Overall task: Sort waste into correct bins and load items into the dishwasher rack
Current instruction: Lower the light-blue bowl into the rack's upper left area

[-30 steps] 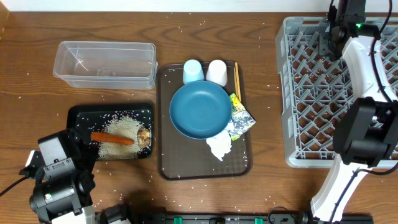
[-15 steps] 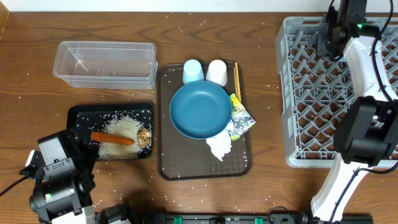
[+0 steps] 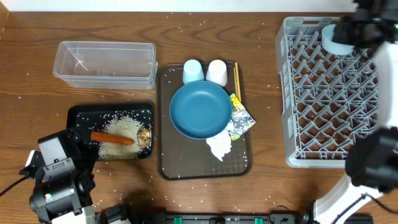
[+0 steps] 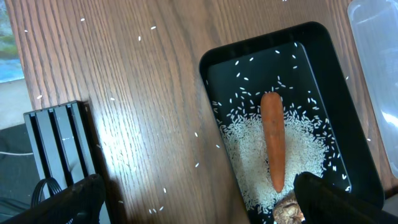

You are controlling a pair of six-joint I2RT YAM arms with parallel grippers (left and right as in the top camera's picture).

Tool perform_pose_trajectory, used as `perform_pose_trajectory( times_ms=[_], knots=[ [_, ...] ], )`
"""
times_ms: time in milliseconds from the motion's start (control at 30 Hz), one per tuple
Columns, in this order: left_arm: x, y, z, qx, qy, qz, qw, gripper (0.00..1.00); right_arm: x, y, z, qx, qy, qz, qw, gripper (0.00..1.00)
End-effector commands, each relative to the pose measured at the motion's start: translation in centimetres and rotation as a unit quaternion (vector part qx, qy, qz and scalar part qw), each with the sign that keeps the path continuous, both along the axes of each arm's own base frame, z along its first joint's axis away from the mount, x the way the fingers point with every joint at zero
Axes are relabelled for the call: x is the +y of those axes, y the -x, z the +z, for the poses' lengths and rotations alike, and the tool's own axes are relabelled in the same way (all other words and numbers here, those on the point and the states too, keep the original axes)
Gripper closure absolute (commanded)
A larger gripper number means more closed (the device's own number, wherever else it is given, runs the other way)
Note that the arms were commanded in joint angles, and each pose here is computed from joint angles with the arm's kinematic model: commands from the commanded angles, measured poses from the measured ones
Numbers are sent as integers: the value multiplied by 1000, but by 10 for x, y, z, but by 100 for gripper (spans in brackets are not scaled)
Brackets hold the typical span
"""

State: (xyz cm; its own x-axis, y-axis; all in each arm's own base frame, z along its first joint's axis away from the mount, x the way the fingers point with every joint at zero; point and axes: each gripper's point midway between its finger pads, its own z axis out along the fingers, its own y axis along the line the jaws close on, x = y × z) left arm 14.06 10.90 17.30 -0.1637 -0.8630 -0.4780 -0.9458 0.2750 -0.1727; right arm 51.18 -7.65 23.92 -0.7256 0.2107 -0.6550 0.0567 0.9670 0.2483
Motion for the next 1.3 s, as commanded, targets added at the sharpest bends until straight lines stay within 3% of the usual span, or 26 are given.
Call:
perform_pose_trajectory(
  times_ms=[0,200,300,567,667,967,1133,1167,1267],
  knots=[
    [2,0,5,-1,-8,-1,1000,2,14,13,22,-22,-110,49,992,99],
    [2,0,5,-1,-7,-1,1000,2,-16,21,9,-8,-132,29,991,98],
    [2,0,5,-1,-8,-1,1000,2,-26,15,4,-20,-89,44,995,69],
    [2,0,5,-1,-8,-1,1000,2,-23,-13,-32,6,42,37,998,40],
    [2,0,5,-1,-8,-1,1000,2,-18,-24,-54,31,96,21,995,36],
    [2,0,5,-1,-7,-1,1000,2,-14,-41,-116,95,211,-16,973,38],
    [2,0,5,-1,-8,-1,1000,2,-21,-42,-127,103,203,-37,973,40],
    [2,0,5,-1,-8,-1,1000,2,-24,-42,-128,104,203,-40,973,42],
    [2,0,5,-1,-7,-1,1000,2,-33,-40,-130,108,201,-46,972,59]
  ],
)
